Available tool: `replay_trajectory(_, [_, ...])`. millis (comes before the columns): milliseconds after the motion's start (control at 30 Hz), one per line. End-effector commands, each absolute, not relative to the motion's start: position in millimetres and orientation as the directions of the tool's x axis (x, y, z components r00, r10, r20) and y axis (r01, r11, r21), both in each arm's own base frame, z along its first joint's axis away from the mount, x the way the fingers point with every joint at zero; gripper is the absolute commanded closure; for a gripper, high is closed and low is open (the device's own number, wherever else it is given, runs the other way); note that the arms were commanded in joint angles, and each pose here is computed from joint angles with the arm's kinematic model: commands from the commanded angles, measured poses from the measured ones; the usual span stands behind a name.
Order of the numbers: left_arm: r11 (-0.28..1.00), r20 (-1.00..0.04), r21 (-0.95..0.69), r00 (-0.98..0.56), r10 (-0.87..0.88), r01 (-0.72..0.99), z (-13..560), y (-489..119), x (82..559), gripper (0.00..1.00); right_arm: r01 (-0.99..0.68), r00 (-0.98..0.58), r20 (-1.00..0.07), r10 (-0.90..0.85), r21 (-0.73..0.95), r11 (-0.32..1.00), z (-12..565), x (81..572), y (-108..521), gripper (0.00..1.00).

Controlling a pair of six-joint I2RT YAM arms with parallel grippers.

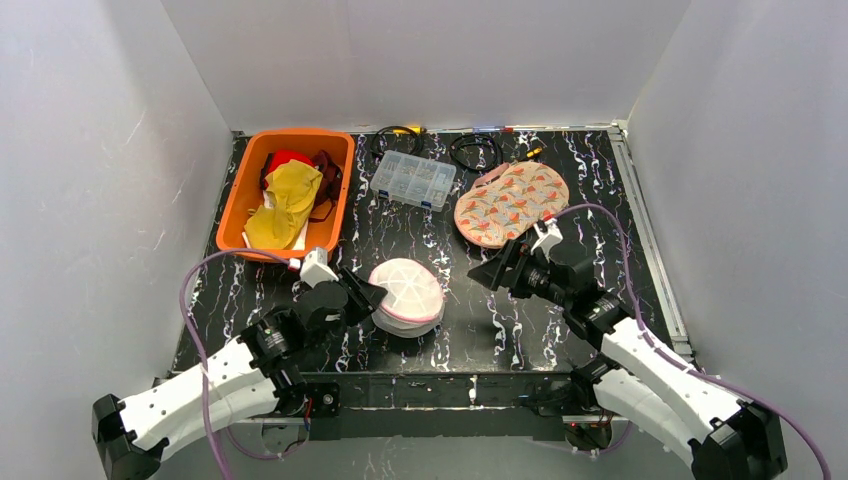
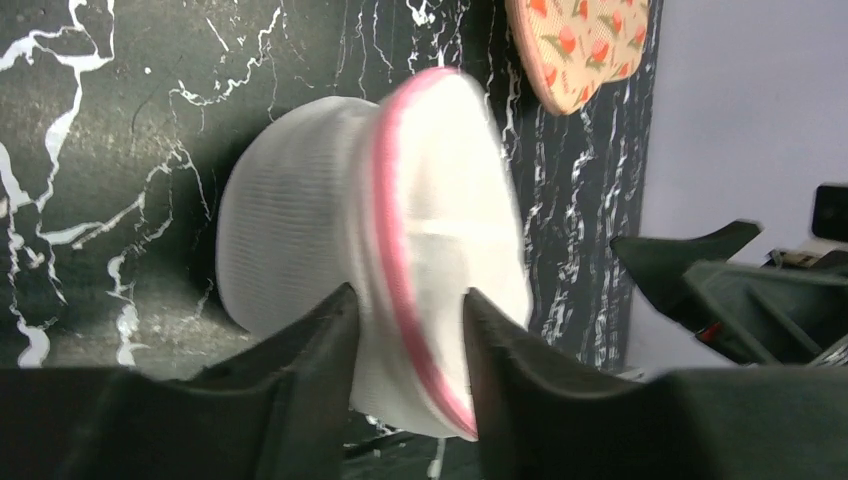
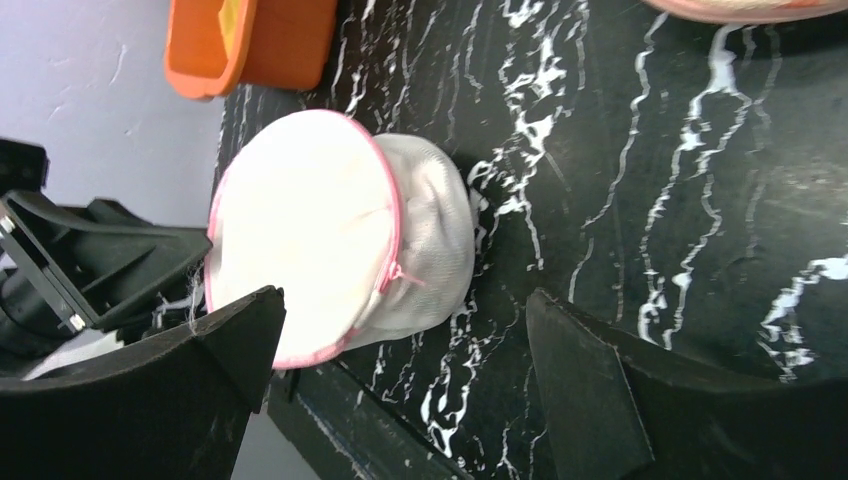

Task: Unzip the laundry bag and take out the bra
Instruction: Move the laundry bag to the center of the board, then unzip the laundry bag at the center of the board.

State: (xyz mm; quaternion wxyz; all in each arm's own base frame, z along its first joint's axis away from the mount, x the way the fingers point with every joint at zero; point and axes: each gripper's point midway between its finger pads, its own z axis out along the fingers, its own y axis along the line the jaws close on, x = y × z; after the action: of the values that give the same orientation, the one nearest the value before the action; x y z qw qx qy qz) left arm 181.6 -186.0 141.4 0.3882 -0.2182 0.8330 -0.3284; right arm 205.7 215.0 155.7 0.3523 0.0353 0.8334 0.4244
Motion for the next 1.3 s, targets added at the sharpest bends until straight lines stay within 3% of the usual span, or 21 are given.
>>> replay_trajectory(0, [0.772,-0.574,-0.627,-0.607,-0.549,-0.106,154,-170,180,0.51,-0.296,-0.725,-0.573,0.383,0.761,0.578,178,200,231,0.02])
replay_trajectory(67, [0.801,-0.587,-0.59,-0.628,-0.511,-0.1,154,-167,176,0.41,-0.276,-0.733,-0.554,0.394,0.772,0.573,176,193,234,0.01])
replay_trajectory(167, [0.83,-0.602,-0.55,-0.645,-0.471,-0.091,155,-160,171,0.36,-0.232,-0.746,-0.515,0.422,0.795,0.56,172,188,238,0.02])
replay_trajectory(367, [0.868,-0.627,-0.491,-0.658,-0.416,-0.081,156,-148,165,0.36,-0.22,-0.805,-0.449,0.389,0.834,0.507,164,165,268,0.07])
replay_trajectory(533, [0.877,-0.611,-0.474,-0.688,-0.391,-0.078,153,-153,162,0.38,-0.227,-0.805,-0.463,0.372,0.819,0.527,160,162,288,0.08])
replay_trajectory(800, [0.782,-0.442,-0.594,-0.735,-0.513,-0.188,150,-157,137,0.27,-0.263,-0.745,-0.565,0.356,0.738,0.621,163,183,285,0.07])
replay_trajectory(1067, [0.643,-0.267,-0.731,-0.772,-0.577,-0.227,137,-188,127,0.33,-0.285,-0.753,-0.562,0.343,0.748,0.6,165,187,300,0.13])
replay_trajectory(1267, [0.611,-0.25,-0.757,-0.762,-0.598,-0.231,134,-206,140,0.37,-0.306,-0.741,-0.59,0.321,0.722,0.62,169,190,301,0.13])
